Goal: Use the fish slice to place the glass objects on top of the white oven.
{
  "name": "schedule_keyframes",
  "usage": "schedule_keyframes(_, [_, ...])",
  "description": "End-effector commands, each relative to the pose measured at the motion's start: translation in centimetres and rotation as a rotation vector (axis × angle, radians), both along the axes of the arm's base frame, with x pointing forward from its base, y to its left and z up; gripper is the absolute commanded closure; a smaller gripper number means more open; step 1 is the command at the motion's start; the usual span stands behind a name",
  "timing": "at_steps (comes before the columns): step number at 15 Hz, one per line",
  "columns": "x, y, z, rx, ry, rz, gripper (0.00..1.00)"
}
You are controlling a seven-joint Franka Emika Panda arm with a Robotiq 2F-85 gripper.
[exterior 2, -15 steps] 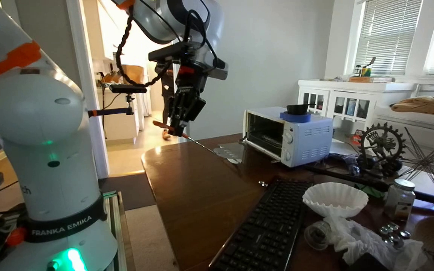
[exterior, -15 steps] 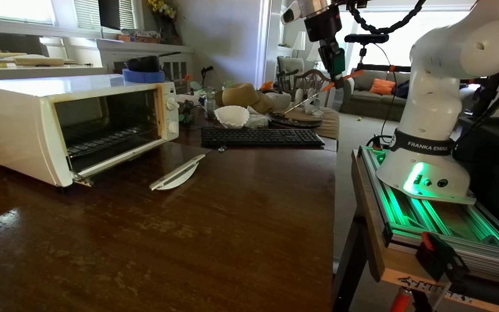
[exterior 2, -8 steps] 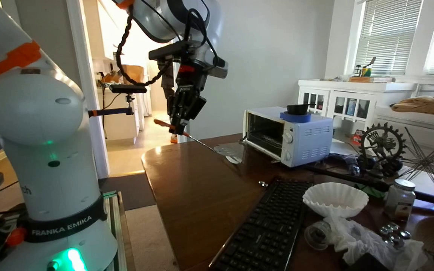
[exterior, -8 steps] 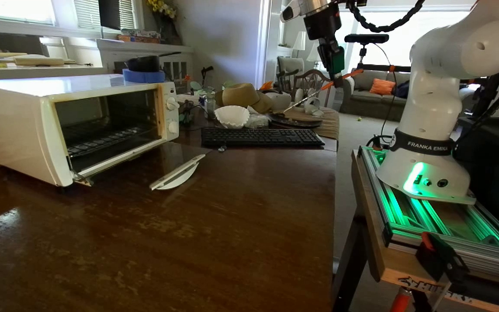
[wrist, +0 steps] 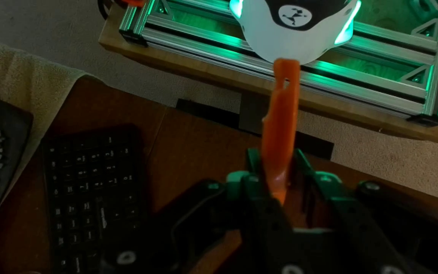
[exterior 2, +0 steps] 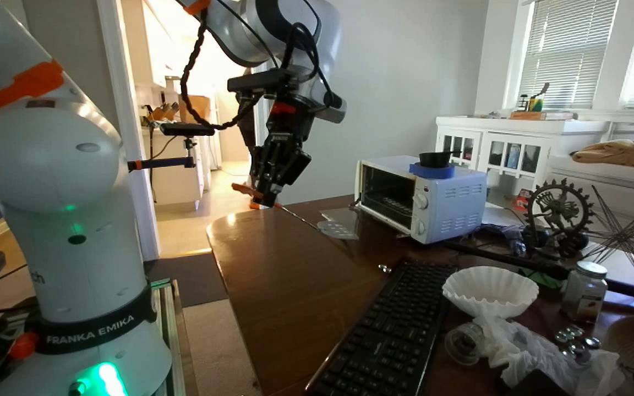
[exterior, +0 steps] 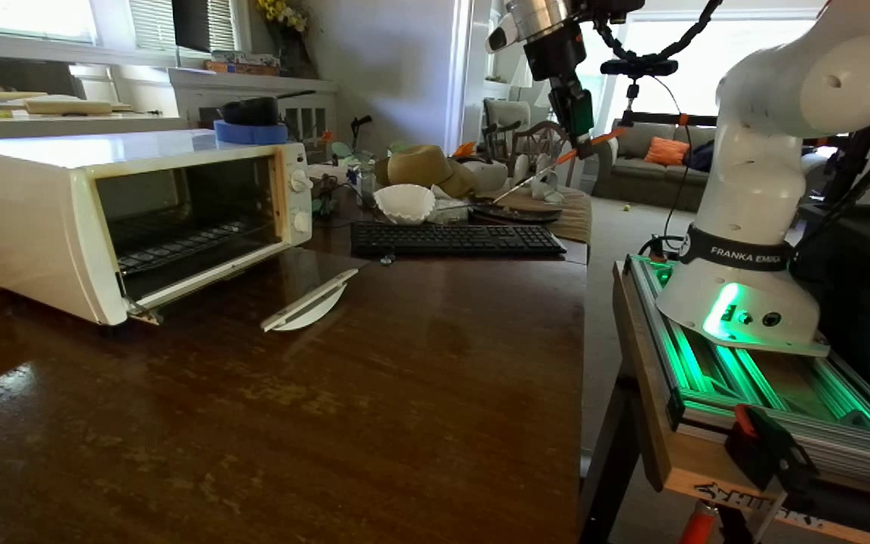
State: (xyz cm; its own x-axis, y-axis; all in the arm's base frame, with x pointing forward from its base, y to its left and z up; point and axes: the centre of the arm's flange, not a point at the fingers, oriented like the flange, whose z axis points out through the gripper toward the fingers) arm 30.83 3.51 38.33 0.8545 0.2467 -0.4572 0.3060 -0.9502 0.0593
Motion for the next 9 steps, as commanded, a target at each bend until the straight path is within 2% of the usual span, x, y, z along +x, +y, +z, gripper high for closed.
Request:
schedule_keyframes(1, [1.8,-1.2,-2.1,-0.003,0.003,0.053,0.94])
schedule_keyframes(9, [3.3,1.1,-6.9,-0.102,0.033,0.131,0.94])
